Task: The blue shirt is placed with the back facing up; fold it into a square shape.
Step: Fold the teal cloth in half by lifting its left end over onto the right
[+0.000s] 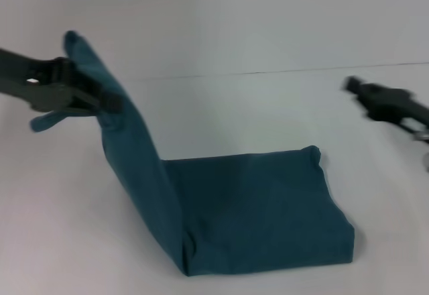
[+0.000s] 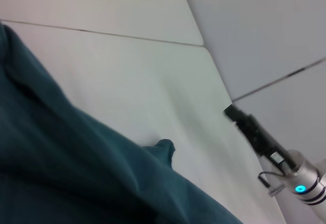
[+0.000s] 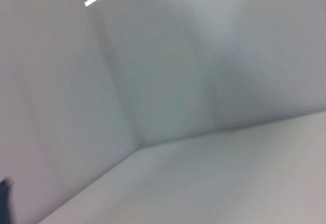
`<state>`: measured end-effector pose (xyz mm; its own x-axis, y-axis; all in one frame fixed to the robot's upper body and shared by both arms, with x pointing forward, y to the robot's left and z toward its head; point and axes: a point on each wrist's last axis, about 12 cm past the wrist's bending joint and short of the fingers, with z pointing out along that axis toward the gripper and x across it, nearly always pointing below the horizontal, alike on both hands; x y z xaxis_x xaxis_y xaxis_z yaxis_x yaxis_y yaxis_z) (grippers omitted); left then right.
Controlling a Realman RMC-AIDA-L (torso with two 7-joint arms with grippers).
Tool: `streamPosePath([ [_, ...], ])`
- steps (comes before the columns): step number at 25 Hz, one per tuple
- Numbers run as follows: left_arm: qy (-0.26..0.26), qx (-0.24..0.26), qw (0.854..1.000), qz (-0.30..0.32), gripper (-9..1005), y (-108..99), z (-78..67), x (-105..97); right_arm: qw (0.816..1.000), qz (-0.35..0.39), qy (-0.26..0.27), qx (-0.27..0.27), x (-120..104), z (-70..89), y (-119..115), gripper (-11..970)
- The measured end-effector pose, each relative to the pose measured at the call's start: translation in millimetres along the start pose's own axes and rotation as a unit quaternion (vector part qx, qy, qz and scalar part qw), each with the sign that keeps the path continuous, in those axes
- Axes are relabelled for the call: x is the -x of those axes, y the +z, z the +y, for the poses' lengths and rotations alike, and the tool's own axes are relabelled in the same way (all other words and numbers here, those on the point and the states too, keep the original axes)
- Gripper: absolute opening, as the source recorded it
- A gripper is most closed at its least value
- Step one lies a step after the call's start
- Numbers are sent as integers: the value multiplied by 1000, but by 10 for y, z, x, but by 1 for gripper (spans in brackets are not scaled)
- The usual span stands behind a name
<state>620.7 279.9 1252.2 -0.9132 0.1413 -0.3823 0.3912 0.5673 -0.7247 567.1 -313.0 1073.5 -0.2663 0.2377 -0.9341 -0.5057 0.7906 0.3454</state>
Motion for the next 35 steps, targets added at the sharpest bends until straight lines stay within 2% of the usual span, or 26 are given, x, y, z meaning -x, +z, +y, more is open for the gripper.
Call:
streamPosePath([
  [4, 22, -3, 999, 31, 99, 230, -159, 147, 998, -33, 20, -55, 49, -202, -360, 0],
  [9, 65, -3, 995, 81, 99, 641, -439, 268, 993, -56, 34, -98, 73, -354, -612, 0],
  [12, 88, 3, 990, 106, 99, 962, -593, 280, 991, -63, 38, -109, 79, -386, -663, 0],
  [16, 113, 23, 985, 132, 100, 1519, -747, 191, 991, -66, 38, -112, 91, -399, -674, 0],
  [19, 124, 51, 981, 140, 100, 1925, -809, 80, 991, -65, 36, -112, 100, -402, -662, -1],
  [23, 124, 75, 979, 142, 99, 2302, -819, -49, 991, -63, 34, -117, 104, -415, -643, -1],
  [26, 116, 62, 978, 159, 124, 2436, -851, -125, 989, -60, 34, -128, 97, -439, -647, -2],
  [31, 117, 43, 978, 169, 165, 2474, -905, -176, 988, -59, 34, -140, 100, -468, -646, -1],
  [35, 134, 39, 972, 190, 343, 2452, -971, -191, 988, -57, 31, -142, 117, -473, -607, 3],
])
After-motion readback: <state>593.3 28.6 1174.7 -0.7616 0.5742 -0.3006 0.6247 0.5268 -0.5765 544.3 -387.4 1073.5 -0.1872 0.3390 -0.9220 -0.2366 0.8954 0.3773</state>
